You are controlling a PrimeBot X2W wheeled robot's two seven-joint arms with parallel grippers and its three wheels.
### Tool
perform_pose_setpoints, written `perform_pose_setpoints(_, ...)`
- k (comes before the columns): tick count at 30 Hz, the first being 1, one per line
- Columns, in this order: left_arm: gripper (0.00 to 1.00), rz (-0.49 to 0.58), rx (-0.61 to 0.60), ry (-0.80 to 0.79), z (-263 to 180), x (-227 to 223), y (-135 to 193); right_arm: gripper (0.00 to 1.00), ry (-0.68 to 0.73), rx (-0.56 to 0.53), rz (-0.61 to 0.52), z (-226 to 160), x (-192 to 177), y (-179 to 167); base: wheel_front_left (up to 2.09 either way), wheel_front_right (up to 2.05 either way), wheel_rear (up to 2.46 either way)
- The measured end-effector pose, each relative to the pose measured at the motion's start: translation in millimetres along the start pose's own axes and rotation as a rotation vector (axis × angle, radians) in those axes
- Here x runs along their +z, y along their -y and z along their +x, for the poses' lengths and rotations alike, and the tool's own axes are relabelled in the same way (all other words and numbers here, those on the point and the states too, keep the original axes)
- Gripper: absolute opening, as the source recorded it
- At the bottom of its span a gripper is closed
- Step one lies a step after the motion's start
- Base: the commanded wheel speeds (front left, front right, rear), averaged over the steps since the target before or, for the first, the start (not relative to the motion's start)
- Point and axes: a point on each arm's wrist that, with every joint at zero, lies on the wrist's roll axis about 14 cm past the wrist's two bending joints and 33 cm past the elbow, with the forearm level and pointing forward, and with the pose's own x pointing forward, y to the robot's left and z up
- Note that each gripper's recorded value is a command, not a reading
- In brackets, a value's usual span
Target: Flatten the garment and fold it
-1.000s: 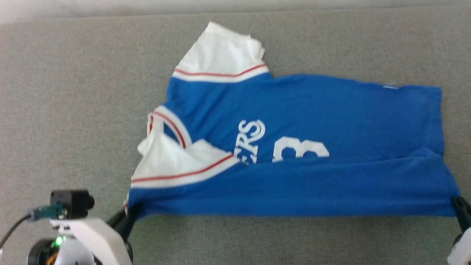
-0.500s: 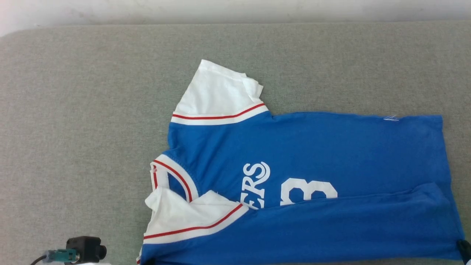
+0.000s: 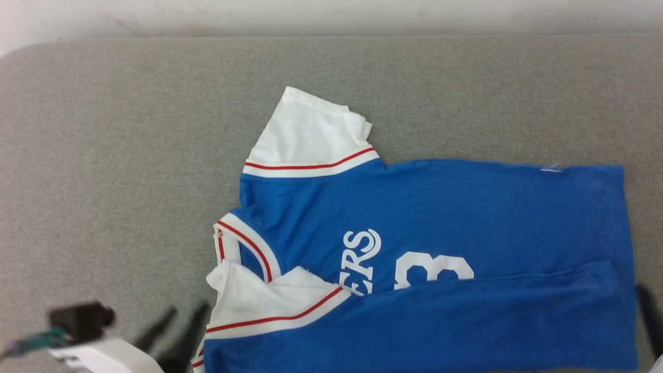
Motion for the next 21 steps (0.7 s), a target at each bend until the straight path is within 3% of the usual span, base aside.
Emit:
perform_pose_setpoints(3, 1.0, 0.065, -0.027, 0.161, -1.6, 48.6, 8.5, 1.0, 0.137, -0.002, -0.015, -1.5, 37.2, -3.1, 0.0, 0.0, 0.0)
perform_pose_setpoints(8, 1.0, 0.301, -0.022, 0.586, -11.3, 170.2, 29.2, 1.0, 0.353, 0.018, -0.053, -0.2, 91.2, -18.9, 0.0, 0.0, 0.0)
perform_pose_setpoints(12, 1.0, 0.499, -0.058, 0.779, -3.8, 235.5, 60.7, 1.0, 0.438, 0.069, -0.067, 11.4, 109.7, -40.5, 0.0, 0.0, 0.0)
perform_pose_setpoints(16, 1.0, 0.627, -0.13, 0.728, 38.9, 258.7, 86.1, 1.0, 0.46, 0.089, -0.081, 28.6, 112.5, -51.4, 0.0, 0.0, 0.0)
perform_pose_setpoints(21, 1.0, 0.756, -0.157, 0.426, 112.6, 241.0, 91.7, 1.0, 0.406, 0.081, -0.084, 48.7, 94.7, -49.8, 0.0, 0.0, 0.0)
